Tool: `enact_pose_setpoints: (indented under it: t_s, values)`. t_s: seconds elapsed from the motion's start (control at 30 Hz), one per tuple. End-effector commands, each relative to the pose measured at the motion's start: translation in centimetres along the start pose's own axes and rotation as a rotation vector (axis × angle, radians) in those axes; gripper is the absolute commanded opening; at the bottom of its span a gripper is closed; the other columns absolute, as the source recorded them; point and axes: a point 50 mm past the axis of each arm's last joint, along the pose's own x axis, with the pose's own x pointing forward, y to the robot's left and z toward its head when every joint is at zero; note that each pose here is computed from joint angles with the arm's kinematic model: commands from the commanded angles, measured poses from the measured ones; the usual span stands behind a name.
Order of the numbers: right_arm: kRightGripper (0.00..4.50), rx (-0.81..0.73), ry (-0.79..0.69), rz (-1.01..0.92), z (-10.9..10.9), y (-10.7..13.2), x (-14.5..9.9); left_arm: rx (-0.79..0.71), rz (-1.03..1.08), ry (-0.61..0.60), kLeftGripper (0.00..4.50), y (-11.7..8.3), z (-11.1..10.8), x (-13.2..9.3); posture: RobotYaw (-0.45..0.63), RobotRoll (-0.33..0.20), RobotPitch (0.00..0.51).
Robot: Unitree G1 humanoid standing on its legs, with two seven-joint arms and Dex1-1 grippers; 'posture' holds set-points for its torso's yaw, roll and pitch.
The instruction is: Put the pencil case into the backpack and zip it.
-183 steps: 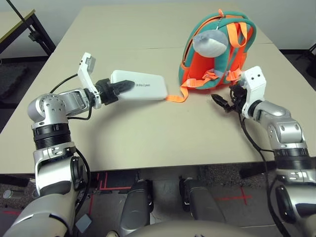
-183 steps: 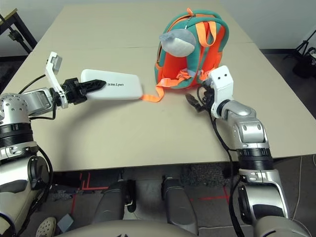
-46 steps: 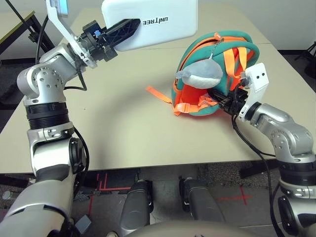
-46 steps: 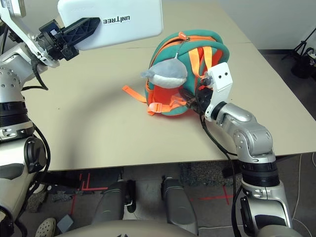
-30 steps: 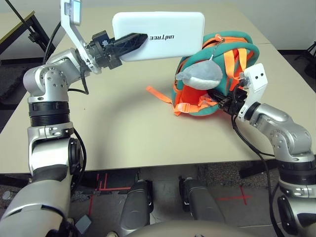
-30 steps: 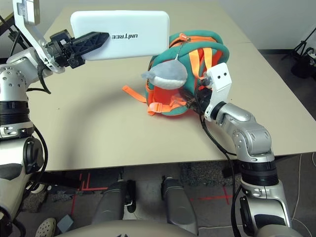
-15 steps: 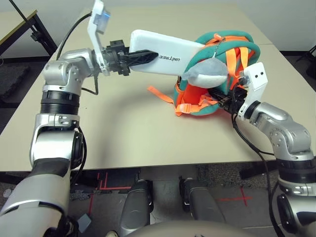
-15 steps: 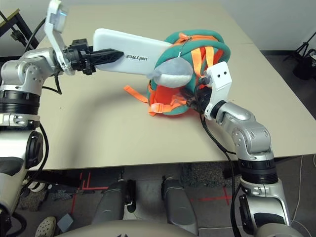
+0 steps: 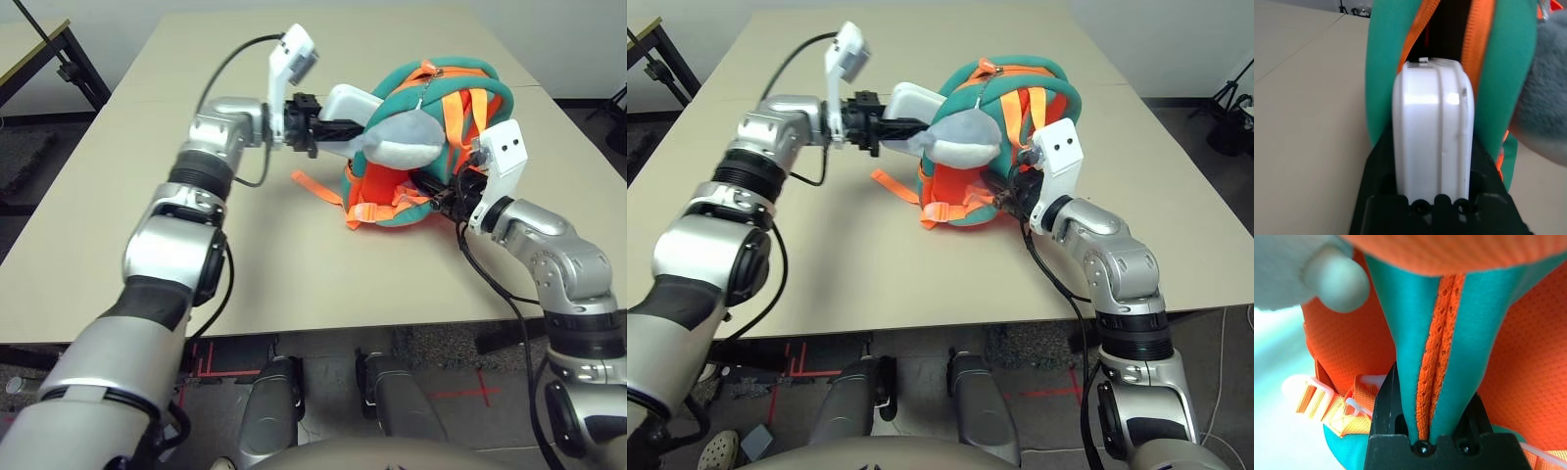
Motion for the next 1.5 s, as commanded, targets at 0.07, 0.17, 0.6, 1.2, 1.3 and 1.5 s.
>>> enact_pose_setpoints:
  t_s: [0.07,0.17,0.6,1.2,1.3,1.5]
  values:
    - [0.62,0.023,0.066,-0.003,-1.4,0.0,0.1,0.02,0.023,-0.083,3.4,0.4,2.6,-1.5,-0.14,0.0,0.134]
    - [0.62,0.022,0.069,0.001,-1.5,0.1,0.2,0.021,0.056,-0.135,4.47,0.7,4.0,-3.4,-0.13,0.0,0.137]
    - [0.62,0.02,0.077,0.025,-1.7,0.2,0.6,-0.03,0.164,-0.105,4.15,-0.5,3.7,-7.9,-0.1,0.0,0.143]
    - [0.62,0.009,0.075,0.028,-1.7,0.3,0.7,-0.129,0.089,-0.068,0.0,-2.1,0.1,-2.8,-0.12,0.0,0.131]
    - [0.62,0.008,0.074,0.027,-1.7,0.3,0.7,-0.141,0.087,-0.057,0.0,-1.9,-0.7,-1.4,-0.13,0.0,0.128]
    - [0.62,0.0,0.071,0.023,-1.5,0.3,0.6,-0.133,0.113,-0.003,0.0,-1.3,-2.4,1.6,-0.14,0.0,0.125]
